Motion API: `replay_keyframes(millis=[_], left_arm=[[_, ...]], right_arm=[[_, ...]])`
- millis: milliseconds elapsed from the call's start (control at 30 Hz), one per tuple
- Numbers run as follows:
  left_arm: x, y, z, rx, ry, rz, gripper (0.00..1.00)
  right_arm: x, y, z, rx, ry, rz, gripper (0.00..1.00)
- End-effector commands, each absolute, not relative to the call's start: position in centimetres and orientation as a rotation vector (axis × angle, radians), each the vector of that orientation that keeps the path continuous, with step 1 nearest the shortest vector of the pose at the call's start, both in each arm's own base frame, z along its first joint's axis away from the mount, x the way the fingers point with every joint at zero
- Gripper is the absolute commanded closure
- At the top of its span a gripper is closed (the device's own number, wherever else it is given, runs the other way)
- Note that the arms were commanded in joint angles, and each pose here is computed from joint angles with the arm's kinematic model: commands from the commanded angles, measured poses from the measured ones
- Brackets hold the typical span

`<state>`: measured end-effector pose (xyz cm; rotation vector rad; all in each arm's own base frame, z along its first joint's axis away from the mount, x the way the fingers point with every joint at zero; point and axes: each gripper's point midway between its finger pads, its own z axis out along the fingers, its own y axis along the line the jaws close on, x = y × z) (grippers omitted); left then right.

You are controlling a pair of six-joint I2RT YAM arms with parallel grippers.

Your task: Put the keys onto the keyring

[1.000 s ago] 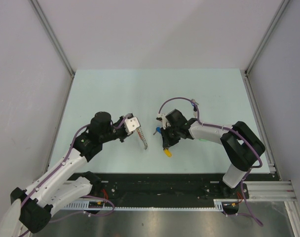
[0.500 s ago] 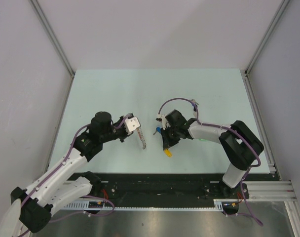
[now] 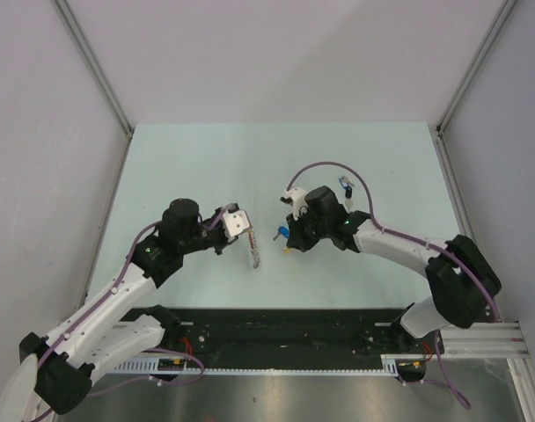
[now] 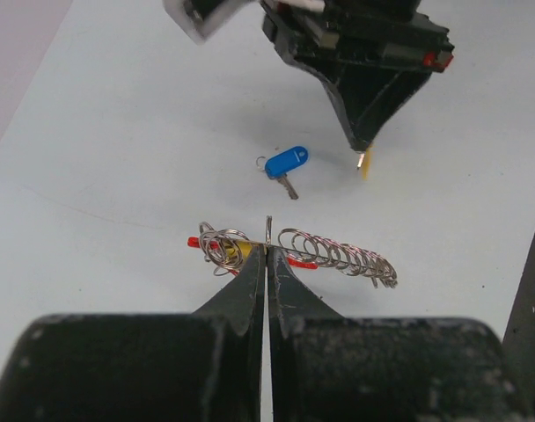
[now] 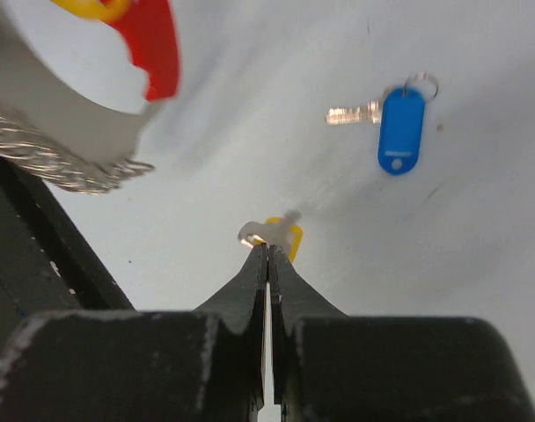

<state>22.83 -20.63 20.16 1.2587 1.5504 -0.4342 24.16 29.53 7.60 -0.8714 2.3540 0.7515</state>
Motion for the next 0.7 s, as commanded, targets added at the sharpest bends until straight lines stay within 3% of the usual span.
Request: replay_keyframes(millis=[0, 300, 667], left_arm=[[22.1, -21.8, 21.1, 1.302, 1.454, -0.504, 1.0], [20.2, -23.4, 19.6, 1.401, 1.416, -0.655, 1.0], [19.0, -24.9, 17.9, 1.474, 1.423, -0.811, 0.99]], right_arm=[[25.8, 31.3, 14.0, -0.932, 2.003, 0.819, 1.0], [24.0, 31.8, 19.3, -0.994, 1.548, 0.92, 1.0], [24.0, 31.4, 22.6, -0.954, 1.407, 0.975, 1.0]])
